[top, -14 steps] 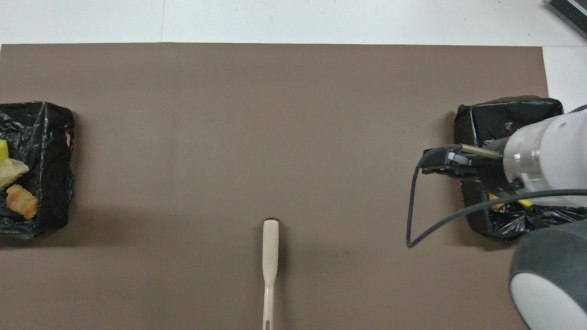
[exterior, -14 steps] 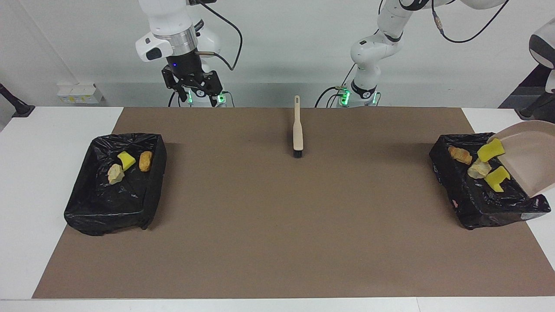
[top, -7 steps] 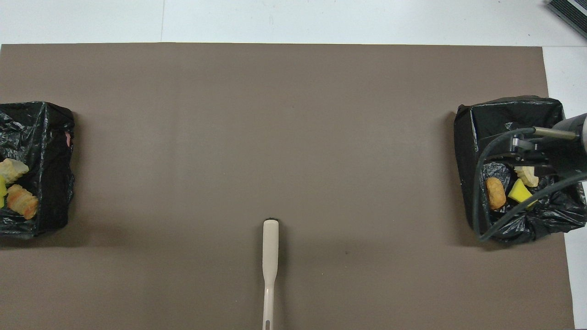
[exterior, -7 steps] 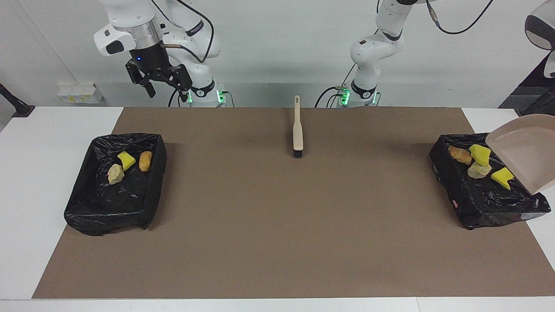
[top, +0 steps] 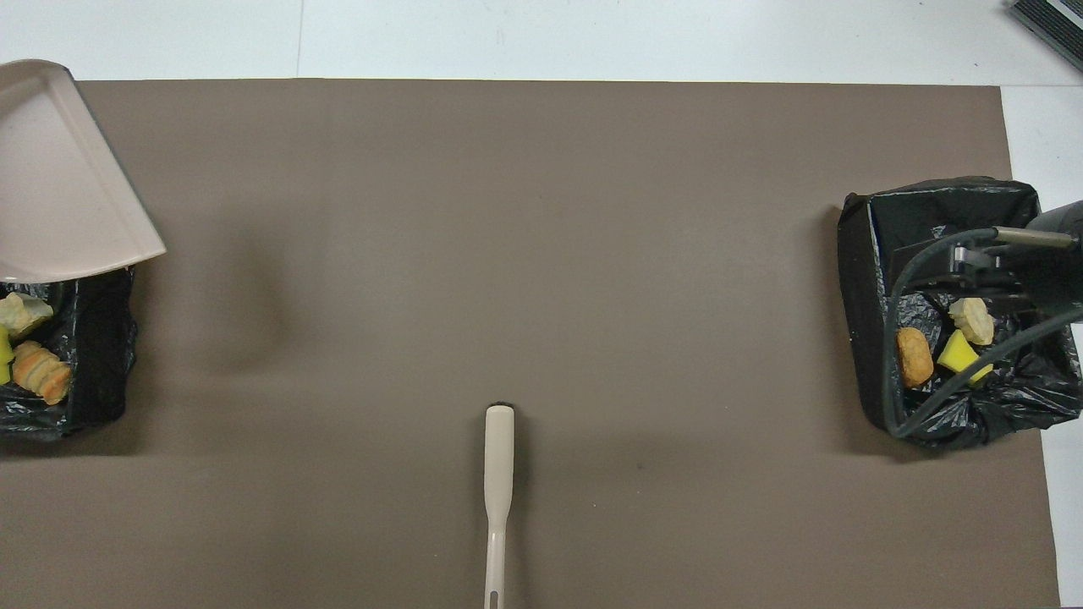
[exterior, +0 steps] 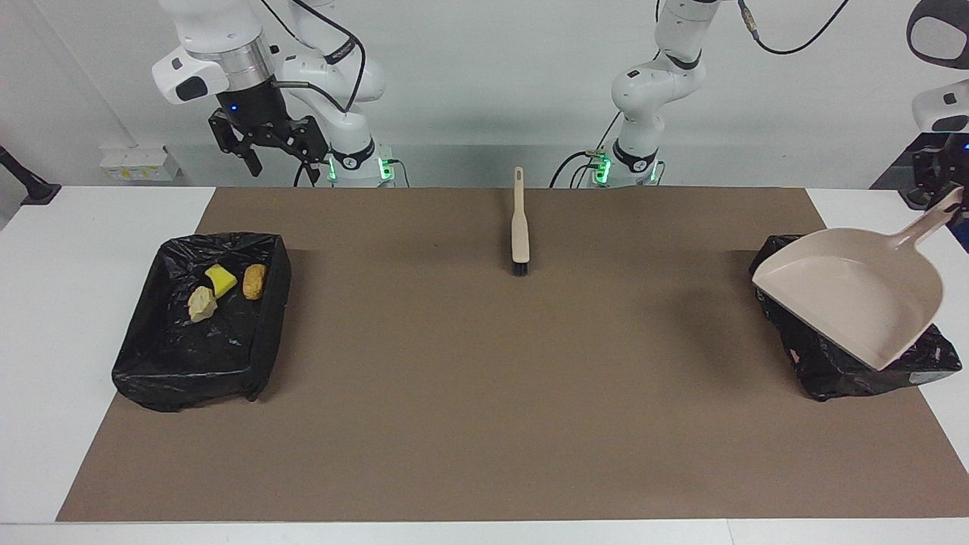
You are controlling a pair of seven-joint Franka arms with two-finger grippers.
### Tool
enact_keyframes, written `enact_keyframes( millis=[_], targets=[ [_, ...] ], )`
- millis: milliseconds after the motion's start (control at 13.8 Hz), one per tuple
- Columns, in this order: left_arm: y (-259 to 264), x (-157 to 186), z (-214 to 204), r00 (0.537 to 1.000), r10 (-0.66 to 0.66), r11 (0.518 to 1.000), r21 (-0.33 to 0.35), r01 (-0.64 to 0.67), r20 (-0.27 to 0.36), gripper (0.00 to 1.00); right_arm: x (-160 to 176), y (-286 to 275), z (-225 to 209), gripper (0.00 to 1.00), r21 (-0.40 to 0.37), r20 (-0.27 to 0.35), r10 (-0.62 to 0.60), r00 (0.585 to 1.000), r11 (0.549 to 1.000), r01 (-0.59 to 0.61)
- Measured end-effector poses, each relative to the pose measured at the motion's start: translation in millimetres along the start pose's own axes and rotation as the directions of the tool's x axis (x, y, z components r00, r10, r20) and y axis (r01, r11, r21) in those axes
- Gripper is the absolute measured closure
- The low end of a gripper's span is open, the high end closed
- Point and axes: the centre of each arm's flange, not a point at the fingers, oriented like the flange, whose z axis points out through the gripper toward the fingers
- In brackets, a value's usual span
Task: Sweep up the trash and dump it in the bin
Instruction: 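Bring the empty dustpan back mid-table with the left gripper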
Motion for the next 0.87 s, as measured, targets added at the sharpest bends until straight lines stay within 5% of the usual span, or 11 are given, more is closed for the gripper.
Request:
enact_keyframes(
  millis=[145,362,869],
  targets=[
    [30.7,67.3,7.9,0.996,-0.077,0.994,-0.082,0.074,-0.038,0.67,0.2,2.0,0.2,0.00,-0.001,0.003,0.004,1.000,1.000,-0.004],
    [91.3,168.1,20.1,0.961,-0.276,0.947,-0.174,0.270,-0.011,0.67,0.3,5.7,0.9,0.00,-0.004,0.011,0.010,1.000,1.000,-0.010],
    [240.8,361.6,45.4,0.731,-0.682,0.700,-0.288,0.654,0.001,0.67,12.4,8.5,-3.9,0.00,-0.044,0.006,0.010,1.000,0.999,-0.010]
  ],
)
